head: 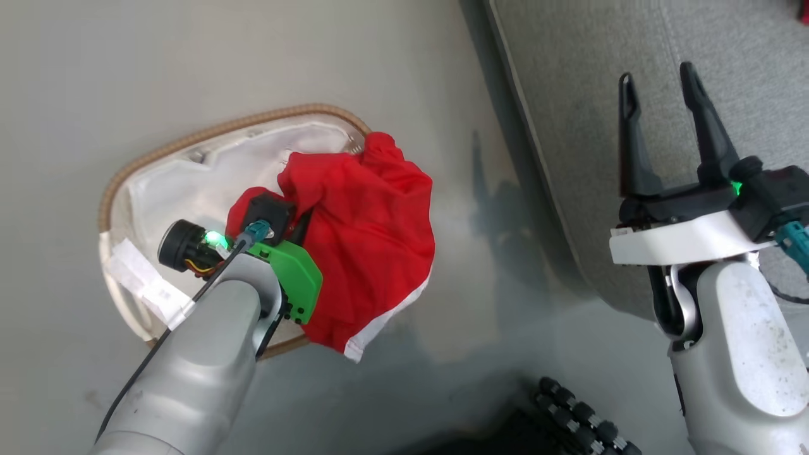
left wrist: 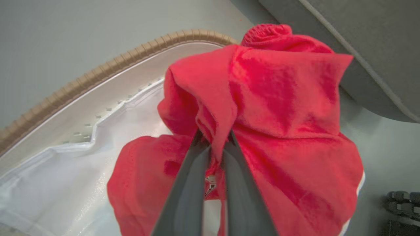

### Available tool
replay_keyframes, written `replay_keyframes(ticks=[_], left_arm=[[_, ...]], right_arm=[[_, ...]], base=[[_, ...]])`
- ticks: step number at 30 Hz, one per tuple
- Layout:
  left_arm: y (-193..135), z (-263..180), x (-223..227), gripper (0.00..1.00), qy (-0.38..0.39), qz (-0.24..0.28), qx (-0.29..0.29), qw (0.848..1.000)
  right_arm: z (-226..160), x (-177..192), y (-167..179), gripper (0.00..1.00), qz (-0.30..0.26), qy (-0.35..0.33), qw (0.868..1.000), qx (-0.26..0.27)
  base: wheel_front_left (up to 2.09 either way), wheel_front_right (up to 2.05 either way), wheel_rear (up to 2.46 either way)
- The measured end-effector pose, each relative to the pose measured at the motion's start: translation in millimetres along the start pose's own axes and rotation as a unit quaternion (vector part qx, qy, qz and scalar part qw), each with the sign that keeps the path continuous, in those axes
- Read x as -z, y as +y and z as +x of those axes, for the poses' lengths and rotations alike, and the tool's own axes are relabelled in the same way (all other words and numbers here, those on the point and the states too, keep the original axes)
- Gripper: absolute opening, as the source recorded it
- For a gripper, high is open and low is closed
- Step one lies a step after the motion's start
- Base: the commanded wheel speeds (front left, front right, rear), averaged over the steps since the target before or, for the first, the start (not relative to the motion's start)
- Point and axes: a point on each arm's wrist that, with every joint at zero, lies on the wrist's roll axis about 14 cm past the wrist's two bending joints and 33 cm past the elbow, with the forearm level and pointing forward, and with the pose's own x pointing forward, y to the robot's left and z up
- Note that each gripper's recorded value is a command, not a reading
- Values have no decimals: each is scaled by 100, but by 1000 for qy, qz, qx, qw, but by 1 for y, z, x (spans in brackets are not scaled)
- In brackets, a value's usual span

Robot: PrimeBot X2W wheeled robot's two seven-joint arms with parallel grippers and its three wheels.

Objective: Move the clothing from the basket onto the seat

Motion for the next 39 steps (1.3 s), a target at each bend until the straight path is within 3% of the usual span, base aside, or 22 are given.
replay_keyframes(ticks=[7,14,20,28,35,39], left_arm=[[-7,-37,-67,0,-84,48,-9,995],[-18,-89,-135,0,-161,136,-14,977],[-36,-139,-198,0,-220,227,-23,948],[-80,-212,-285,0,-297,326,-40,896],[-113,-265,-334,0,-359,368,-59,856],[-127,-281,-344,0,-373,379,-60,845]], right_arm=[[-23,-18,5,100,-1,-5,1000,-4],[-52,-36,17,100,8,-14,1000,-17],[-76,-54,31,100,18,-31,999,-35],[-96,-90,60,100,22,-79,993,-80],[-104,-125,98,100,12,-126,982,-139],[-102,-152,120,100,-7,-160,972,-173]], base=[[0,0,0],[0,0,0],[0,0,0],[0,0,0],[0,0,0],[0,0,0]])
